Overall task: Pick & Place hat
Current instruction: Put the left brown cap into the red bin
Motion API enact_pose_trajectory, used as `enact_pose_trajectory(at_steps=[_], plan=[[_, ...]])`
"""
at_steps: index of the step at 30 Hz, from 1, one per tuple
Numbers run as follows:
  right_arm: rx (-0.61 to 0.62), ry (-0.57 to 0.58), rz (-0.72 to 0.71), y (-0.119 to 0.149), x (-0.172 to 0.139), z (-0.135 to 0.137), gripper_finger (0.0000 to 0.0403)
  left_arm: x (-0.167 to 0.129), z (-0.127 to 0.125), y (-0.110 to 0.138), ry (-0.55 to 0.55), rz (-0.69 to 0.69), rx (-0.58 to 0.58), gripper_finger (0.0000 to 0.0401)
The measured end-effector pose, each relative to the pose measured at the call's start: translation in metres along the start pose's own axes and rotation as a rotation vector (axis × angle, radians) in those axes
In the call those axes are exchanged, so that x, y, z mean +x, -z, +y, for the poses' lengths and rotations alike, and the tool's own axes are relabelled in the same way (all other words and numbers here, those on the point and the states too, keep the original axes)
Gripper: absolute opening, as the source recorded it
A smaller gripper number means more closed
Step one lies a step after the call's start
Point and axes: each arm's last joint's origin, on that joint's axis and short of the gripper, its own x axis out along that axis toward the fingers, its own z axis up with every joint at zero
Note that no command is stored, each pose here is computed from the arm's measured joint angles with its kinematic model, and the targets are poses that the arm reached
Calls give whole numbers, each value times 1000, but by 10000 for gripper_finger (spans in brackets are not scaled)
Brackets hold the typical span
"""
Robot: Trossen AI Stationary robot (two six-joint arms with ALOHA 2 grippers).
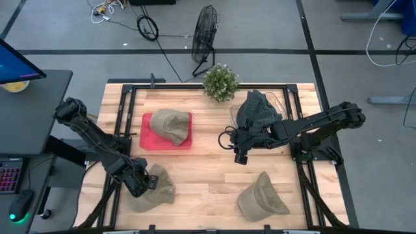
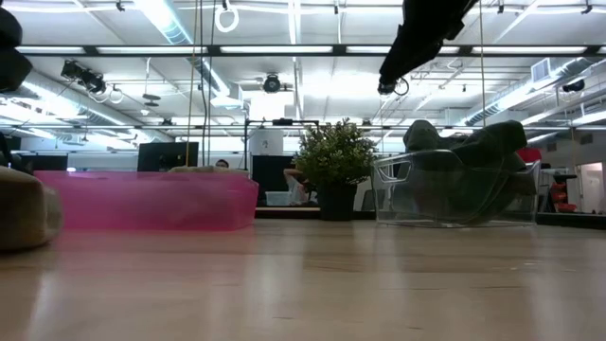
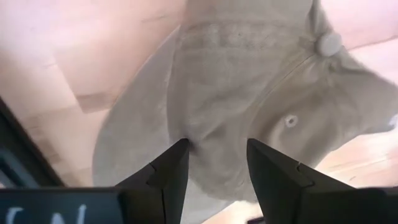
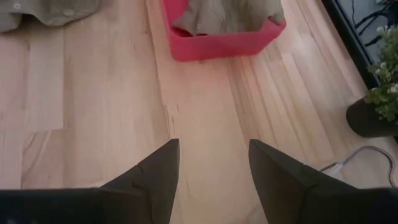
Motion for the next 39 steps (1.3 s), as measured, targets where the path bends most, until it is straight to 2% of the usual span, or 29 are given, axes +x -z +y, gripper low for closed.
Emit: enact_pose_trajectory(at_steps=[10, 19, 23, 29, 34, 39], plan=[[1, 9, -11, -2, 2, -4, 197, 0, -2, -4, 43, -74, 95, 167], [4, 11, -10, -2, 2, -5, 197, 22, -4, -2, -51, -130, 175, 163], [4, 11, -10, -2, 2, -5, 197, 32, -5, -1, -90, -149, 210, 131], [4, 11, -10, -2, 2, -5, 197, 32, -5, -2, -102, -150, 247, 19], [5, 11, -10, -2, 2, -5, 197, 28, -8, -2, -91, -145, 265, 11], [5, 10, -10, -2, 2, -5, 197, 12, -20, 4, -62, -172, 305, 7]])
